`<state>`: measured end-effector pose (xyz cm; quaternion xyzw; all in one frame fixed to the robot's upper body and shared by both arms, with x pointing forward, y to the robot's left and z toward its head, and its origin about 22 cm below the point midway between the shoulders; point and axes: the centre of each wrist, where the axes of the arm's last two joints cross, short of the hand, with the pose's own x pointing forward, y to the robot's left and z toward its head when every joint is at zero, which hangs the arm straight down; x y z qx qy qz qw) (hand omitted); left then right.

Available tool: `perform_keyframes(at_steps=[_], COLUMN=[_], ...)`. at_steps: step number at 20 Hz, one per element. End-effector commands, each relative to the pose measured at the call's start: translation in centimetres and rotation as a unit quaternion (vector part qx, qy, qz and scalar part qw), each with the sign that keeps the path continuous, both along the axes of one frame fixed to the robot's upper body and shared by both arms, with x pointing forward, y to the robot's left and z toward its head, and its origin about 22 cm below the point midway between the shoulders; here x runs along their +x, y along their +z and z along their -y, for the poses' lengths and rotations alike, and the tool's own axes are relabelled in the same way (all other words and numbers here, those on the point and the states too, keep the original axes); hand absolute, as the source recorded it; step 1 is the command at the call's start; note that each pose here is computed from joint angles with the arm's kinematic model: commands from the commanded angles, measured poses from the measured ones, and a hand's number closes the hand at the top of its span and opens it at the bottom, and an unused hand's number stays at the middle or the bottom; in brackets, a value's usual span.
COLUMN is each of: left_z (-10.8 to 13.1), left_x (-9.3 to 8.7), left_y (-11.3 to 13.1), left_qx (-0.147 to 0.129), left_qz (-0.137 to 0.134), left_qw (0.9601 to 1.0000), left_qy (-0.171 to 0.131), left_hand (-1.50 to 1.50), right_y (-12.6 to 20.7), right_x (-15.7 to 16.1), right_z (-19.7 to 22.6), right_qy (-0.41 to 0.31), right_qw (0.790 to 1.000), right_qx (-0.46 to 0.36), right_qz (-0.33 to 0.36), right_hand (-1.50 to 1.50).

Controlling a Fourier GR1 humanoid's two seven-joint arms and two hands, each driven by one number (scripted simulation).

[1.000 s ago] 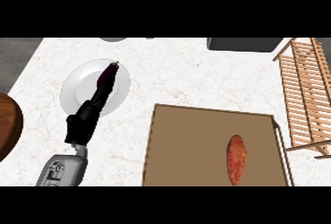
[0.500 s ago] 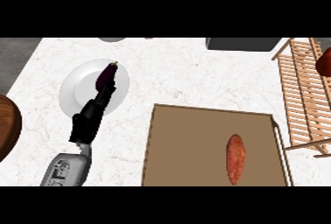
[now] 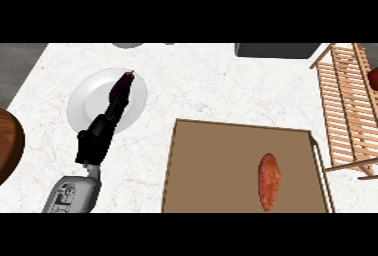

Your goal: Pick the bell pepper from the tray and place it in the tiered shelf

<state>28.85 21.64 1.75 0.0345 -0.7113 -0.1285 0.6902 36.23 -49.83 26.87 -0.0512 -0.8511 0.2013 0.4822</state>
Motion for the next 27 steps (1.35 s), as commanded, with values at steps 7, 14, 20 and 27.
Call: perform_keyframes(at_steps=[7,14,20,27], left_z=[0.6,1.4,1.6,2.6], left_x=[0.1,0.6,0.5,0.7], left_y=[-0.1,0.7,0.5,1.4], left_qx=[0.001,-0.003,-0.004,-0.015], left_qz=[0.000,0.021,0.014,0.033], left_qw=[1.0000,0.9994,0.9994,0.9985], left_qy=[-0.004,-0.027,-0.032,-0.041], left_hand=[0.00,0.00,0.00,0.00], right_y=[3.8,5.8,5.9,5.5], right_x=[-3.1,-6.1,-7.7,-8.2], right_z=[4.2,6.5,7.6,8.1], right_qy=[0.029,-0.041,-0.049,-0.050], right_qw=[0.985,0.985,0.987,0.987], right_qx=[0.167,0.121,0.081,0.067], right_qz=[-0.044,-0.114,-0.132,-0.139], right_hand=[-1.50,-1.50,-1.50,-1.50])
